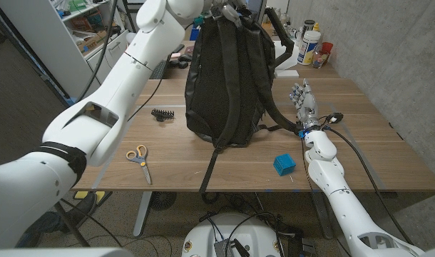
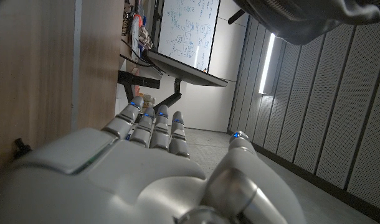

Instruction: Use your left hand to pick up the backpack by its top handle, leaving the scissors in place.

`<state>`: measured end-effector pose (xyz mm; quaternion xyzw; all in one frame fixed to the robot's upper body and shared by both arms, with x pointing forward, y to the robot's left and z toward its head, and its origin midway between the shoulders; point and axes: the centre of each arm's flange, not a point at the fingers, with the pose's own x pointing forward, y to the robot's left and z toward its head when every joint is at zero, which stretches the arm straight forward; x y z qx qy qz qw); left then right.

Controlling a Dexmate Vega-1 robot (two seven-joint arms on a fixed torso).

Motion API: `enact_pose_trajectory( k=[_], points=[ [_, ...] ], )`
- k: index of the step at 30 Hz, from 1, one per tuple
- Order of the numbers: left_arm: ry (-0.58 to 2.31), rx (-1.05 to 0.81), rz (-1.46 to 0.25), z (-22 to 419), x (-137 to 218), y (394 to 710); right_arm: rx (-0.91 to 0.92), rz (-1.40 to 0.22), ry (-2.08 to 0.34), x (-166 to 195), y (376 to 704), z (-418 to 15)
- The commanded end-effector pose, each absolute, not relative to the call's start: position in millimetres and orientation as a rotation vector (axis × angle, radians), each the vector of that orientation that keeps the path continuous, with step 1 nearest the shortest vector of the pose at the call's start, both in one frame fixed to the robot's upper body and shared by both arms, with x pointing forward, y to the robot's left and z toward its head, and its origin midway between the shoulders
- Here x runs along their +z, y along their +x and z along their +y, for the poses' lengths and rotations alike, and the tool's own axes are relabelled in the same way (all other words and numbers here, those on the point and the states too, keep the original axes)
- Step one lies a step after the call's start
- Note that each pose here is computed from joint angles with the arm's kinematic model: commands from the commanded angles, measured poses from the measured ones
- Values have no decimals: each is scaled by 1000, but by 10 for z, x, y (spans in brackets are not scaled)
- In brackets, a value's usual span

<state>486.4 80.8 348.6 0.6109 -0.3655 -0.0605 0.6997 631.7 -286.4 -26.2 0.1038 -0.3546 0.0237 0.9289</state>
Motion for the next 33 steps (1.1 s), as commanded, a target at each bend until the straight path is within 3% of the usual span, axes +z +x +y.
enact_pose_trajectory(
  k=[1,33],
  points=[
    [1343,-103,-846,833,3598,4657,53,-724,216,-276,6331,-2871],
    [1316,-44,-881,971,3841,4175,59,-723,218,-265,6332,-2877]
  ],
)
